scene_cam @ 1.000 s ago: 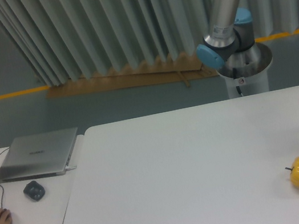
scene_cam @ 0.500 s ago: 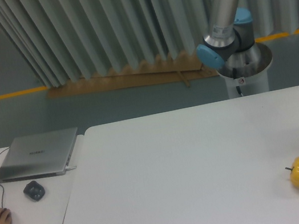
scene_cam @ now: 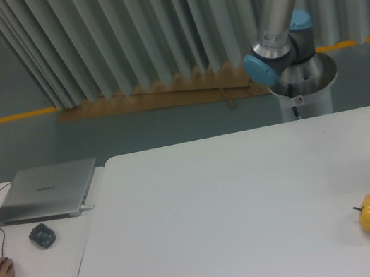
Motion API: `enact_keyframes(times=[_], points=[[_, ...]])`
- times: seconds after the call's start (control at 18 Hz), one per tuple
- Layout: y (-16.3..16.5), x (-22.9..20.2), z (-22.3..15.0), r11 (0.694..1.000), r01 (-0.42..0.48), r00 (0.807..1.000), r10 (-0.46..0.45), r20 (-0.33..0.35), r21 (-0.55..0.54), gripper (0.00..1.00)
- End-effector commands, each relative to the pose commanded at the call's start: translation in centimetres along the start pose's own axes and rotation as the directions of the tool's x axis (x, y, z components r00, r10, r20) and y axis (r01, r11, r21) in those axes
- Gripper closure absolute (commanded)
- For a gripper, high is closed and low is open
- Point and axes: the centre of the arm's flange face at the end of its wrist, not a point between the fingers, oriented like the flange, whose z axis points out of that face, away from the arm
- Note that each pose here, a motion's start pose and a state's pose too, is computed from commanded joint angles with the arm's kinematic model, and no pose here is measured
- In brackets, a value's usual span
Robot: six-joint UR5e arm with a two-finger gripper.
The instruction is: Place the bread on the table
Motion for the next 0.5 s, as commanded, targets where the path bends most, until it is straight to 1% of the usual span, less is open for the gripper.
enact_keyframes(times=[0.28, 0.5], points=[[0.1, -0.3, -1.6, 1.0, -0.002, 1.0, 0.002, -0.014, 0.018, 0.51], [-0.9, 0.2, -3.9, 1.0, -0.006, 1.0, 0.006, -0.008, 0.012, 0.51]])
